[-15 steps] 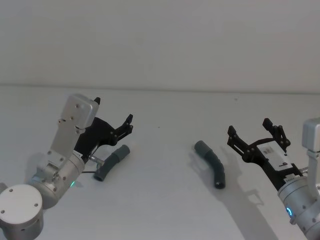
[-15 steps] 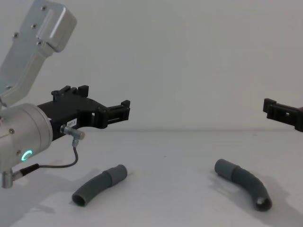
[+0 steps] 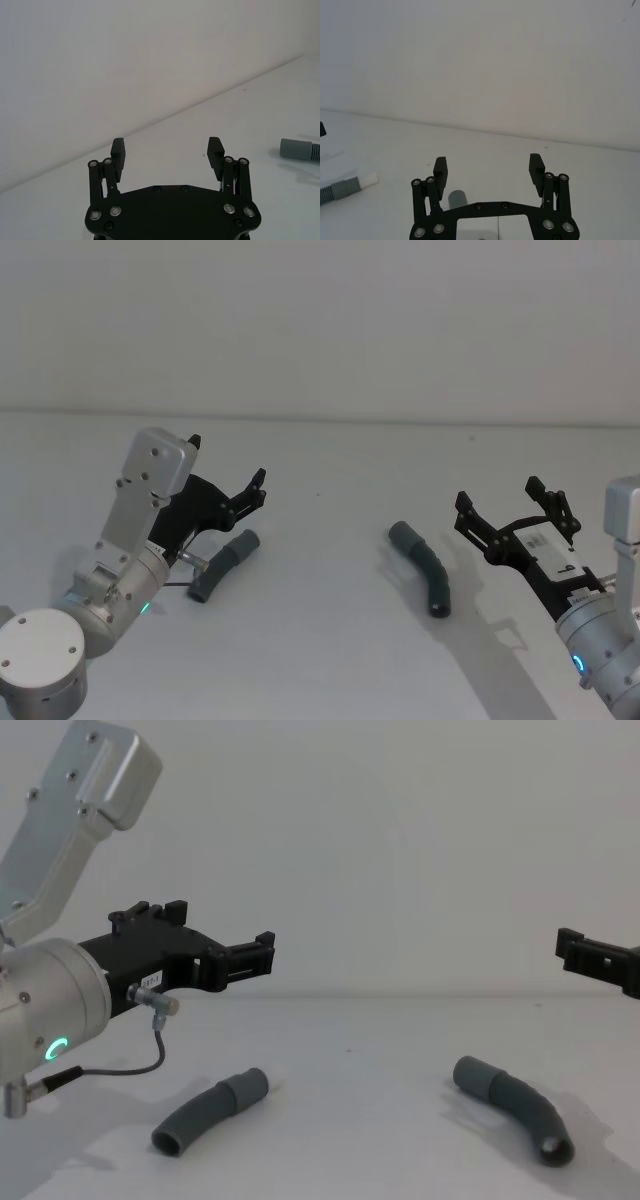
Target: Use both hands to pick up one end of the pipe from the table, align the ends, and insert them.
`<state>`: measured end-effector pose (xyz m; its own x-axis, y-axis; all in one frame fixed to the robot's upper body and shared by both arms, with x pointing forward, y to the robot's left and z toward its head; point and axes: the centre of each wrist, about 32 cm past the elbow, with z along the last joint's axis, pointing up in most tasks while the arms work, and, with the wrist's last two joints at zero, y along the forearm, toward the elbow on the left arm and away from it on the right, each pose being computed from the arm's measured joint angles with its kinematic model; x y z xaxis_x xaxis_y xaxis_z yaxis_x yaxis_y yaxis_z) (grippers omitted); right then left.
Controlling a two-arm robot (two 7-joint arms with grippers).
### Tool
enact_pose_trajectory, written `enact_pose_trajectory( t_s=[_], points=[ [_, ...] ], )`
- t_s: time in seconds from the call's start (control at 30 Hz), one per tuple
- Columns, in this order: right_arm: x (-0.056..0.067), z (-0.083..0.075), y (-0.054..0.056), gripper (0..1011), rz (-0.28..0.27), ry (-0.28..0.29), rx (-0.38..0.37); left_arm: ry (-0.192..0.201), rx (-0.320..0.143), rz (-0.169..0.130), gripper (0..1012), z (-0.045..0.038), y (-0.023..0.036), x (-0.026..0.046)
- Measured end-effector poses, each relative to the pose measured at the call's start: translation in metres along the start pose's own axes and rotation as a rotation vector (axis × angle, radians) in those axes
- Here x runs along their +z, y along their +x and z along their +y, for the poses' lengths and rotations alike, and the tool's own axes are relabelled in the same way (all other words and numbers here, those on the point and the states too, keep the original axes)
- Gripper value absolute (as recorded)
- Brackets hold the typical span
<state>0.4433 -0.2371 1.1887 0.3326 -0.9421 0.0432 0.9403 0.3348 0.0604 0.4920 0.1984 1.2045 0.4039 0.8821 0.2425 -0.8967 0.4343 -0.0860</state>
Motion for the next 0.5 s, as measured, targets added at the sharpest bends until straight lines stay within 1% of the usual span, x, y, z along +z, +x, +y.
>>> enact_pose_trajectory(
  t_s=[0.5],
  points=[
    [0.0, 0.0, 0.0, 1001, 0.0, 0.0, 0.0, 0.0, 0.0, 0.0, 1001, 0.0, 0.0, 0.0]
  ],
)
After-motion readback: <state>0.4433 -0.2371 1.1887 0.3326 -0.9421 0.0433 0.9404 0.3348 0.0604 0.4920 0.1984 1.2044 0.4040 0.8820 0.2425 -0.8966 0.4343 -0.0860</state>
